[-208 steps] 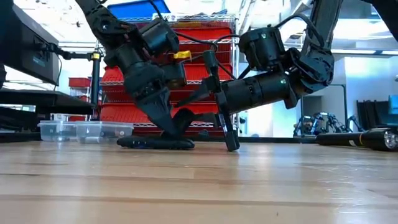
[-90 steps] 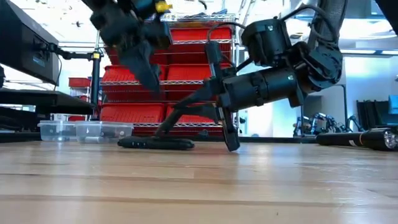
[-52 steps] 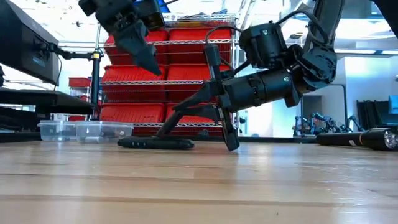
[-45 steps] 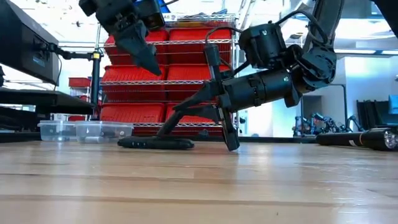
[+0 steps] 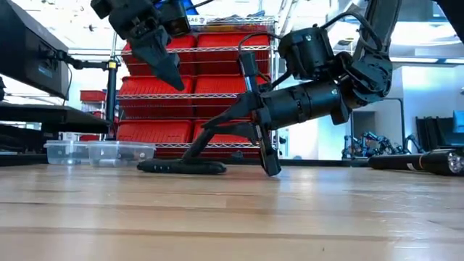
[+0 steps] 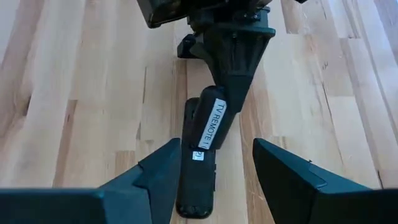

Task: Insert battery
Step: Close the remote's battery compartment

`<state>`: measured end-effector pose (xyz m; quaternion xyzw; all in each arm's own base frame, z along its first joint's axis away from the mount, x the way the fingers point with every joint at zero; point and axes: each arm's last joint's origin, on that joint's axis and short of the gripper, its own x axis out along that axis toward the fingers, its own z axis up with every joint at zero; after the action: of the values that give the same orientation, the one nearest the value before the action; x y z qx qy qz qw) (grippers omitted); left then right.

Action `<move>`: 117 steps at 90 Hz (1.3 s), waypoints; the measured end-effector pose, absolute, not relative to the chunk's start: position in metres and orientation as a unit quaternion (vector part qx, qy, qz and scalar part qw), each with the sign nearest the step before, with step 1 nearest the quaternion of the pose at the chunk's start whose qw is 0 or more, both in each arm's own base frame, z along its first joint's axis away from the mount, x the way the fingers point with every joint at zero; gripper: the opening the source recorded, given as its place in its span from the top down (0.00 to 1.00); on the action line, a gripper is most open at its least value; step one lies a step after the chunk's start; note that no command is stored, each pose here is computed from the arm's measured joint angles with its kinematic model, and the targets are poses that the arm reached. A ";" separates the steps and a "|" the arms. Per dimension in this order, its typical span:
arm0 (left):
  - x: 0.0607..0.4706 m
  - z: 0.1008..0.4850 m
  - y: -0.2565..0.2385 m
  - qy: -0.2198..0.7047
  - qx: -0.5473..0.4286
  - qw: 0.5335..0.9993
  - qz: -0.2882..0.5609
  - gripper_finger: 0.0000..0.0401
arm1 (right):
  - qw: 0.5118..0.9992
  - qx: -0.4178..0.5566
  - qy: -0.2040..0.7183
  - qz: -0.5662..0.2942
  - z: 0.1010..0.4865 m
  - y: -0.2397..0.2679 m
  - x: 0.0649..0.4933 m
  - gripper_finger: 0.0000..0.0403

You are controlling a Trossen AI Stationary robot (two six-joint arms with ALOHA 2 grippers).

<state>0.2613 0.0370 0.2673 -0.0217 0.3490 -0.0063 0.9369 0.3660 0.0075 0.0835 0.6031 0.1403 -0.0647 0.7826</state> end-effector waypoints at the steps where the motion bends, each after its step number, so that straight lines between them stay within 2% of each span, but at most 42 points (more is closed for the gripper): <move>1: 0.261 0.267 0.037 0.349 -0.022 0.937 -0.006 0.55 | 0.782 0.603 0.140 -0.065 0.083 0.007 0.366 1.00; 34: 0.261 0.267 0.037 0.348 -0.022 0.937 -0.006 0.55 | 0.782 0.601 0.146 -0.073 0.081 0.006 0.366 0.97; 86: 0.261 0.267 0.037 0.353 -0.026 0.935 -0.005 0.55 | 0.767 0.614 0.166 -0.086 0.078 0.001 0.366 0.71; 117: 0.261 0.267 0.037 0.353 -0.026 0.935 -0.006 0.55 | 0.736 0.646 0.193 -0.067 0.078 -0.015 0.366 0.69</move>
<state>0.2608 0.0370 0.2667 -0.0258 0.3530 -0.0055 0.9352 0.3664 -0.0154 0.0781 0.6456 0.1925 -0.0674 0.7360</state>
